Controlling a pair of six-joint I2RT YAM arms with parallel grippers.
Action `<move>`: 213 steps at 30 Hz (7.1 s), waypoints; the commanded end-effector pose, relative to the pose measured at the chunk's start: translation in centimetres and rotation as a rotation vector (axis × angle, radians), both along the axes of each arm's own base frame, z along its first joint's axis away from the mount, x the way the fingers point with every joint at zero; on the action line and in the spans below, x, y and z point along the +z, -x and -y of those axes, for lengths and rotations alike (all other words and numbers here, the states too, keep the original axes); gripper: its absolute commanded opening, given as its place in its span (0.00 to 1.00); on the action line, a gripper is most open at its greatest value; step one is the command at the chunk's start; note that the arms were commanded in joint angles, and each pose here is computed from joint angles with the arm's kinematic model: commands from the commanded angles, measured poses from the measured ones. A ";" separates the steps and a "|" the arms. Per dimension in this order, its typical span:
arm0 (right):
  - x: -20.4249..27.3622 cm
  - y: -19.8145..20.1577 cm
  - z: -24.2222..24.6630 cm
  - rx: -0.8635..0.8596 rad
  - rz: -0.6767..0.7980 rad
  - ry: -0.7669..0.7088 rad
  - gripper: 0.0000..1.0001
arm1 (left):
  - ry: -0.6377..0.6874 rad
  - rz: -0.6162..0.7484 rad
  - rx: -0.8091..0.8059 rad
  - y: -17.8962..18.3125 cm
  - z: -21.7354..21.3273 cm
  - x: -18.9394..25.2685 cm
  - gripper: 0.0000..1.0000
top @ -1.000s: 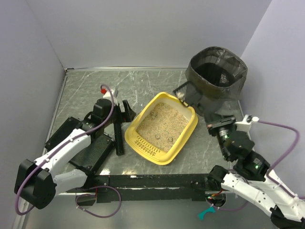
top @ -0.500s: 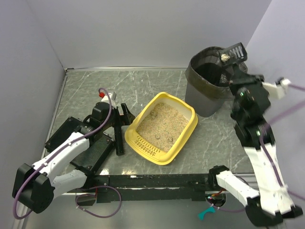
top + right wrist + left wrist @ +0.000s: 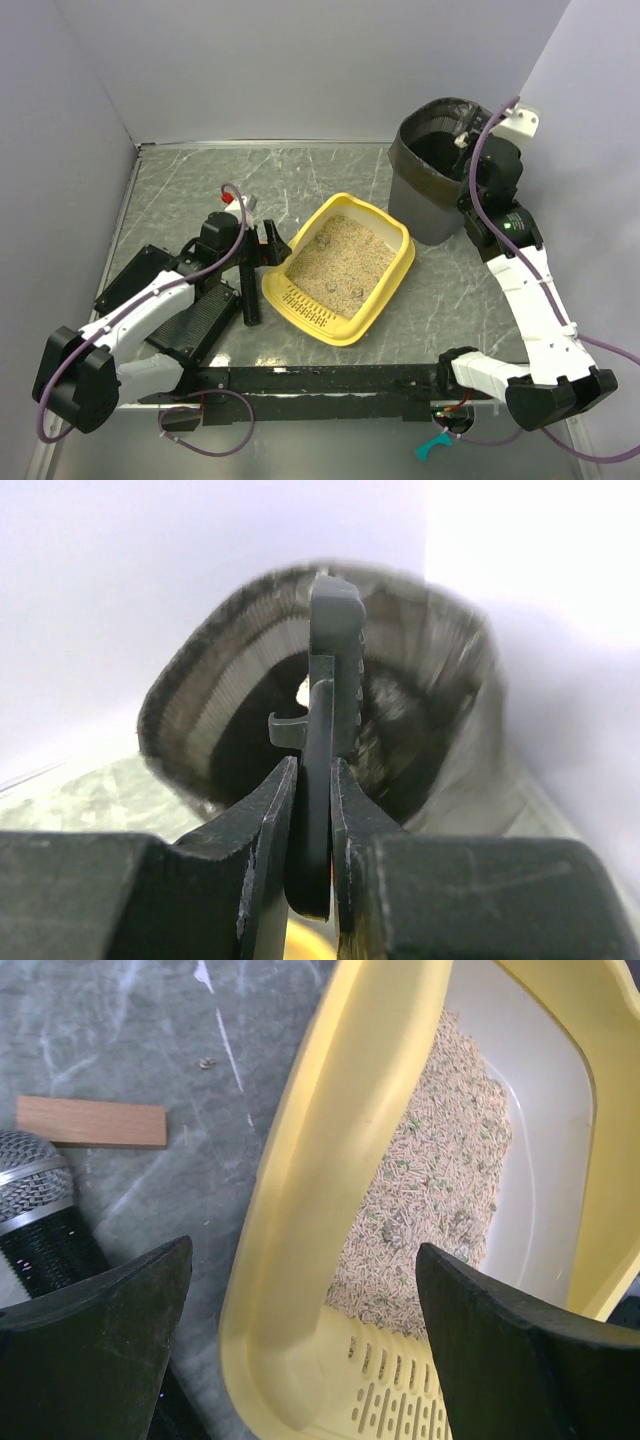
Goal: Clean the litter box
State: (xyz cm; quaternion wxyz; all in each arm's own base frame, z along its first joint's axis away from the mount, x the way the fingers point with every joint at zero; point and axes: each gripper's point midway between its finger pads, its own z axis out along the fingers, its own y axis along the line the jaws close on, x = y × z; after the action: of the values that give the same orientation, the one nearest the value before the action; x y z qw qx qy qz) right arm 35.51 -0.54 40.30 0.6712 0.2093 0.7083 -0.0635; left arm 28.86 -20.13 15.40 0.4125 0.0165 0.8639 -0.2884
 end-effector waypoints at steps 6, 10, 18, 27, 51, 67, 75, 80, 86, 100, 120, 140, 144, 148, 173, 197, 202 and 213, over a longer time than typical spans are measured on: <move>7.4 2.6 0.2 0.080 0.128 0.159 0.04 | 0.026 0.099 -0.233 -0.4 3.6 1.9 0.97; 11.2 5.9 -0.6 0.156 0.277 0.042 0.03 | -0.010 0.072 -0.233 -1.0 3.8 0.4 0.97; 10.8 8.0 0.9 0.108 0.182 0.076 0.00 | -0.036 0.060 -0.284 -1.1 5.3 -1.0 0.97; 6.9 10.7 -11.4 0.726 0.028 -0.333 0.00 | -0.035 0.037 -0.293 -0.3 5.9 -1.9 0.89; -18.7 11.8 -16.8 0.365 -0.690 -0.443 0.00 | -0.098 -0.051 -0.091 5.9 5.8 -3.3 0.67; -26.8 9.2 -17.0 0.199 -0.706 -0.639 0.00 | -0.195 0.025 -0.105 2.5 7.5 -2.5 0.91; -29.6 9.0 -18.0 0.212 -0.681 -0.724 0.00 | -0.236 -0.044 -0.144 3.0 7.8 -6.1 0.76; -30.4 8.0 -18.6 0.194 -0.604 -0.761 0.00 | -0.189 -0.020 -0.211 3.4 9.1 -5.3 0.46; -30.7 8.1 -17.7 0.127 -0.483 -0.798 0.00 | -0.266 -0.025 -0.176 2.3 8.7 -5.6 0.10; -31.5 8.5 -18.6 0.228 -0.361 -0.799 0.00 | -0.415 0.239 0.045 1.7 9.1 4.3 0.01; -29.8 9.5 -12.9 0.045 -0.129 -0.882 0.00 | -0.442 0.437 0.197 1.7 8.5 13.7 0.01; -25.7 7.2 -18.0 0.401 0.056 -0.858 0.00 | -0.374 0.339 0.154 2.7 9.8 10.9 0.01; -24.2 8.1 -17.4 0.441 0.108 -0.876 0.00 | -0.348 0.263 0.182 1.9 8.6 8.7 0.01; -23.7 8.9 -16.7 0.438 0.109 -0.908 0.00 | -0.330 0.210 0.229 1.4 7.1 6.8 0.01; -19.7 13.2 -14.1 0.455 0.108 -1.081 0.00 | -0.248 0.175 0.231 2.3 4.1 1.6 0.30; -15.2 14.0 -14.1 0.525 0.132 -1.053 0.00 | -0.191 0.159 0.284 3.3 1.8 4.3 0.97; -16.0 13.9 -14.6 0.503 0.094 -1.112 0.00 | -0.158 0.149 0.301 3.5 0.9 4.6 0.97; -18.1 14.1 -14.1 0.427 0.013 -1.149 0.00 | -0.107 0.137 0.302 4.1 -0.3 4.8 0.97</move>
State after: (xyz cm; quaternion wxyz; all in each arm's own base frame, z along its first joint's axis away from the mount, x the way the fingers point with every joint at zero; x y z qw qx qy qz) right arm 21.74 14.74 21.17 0.4725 0.3493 0.6603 0.4678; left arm 24.83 -19.76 19.95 0.5116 -0.0634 0.8422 -0.1582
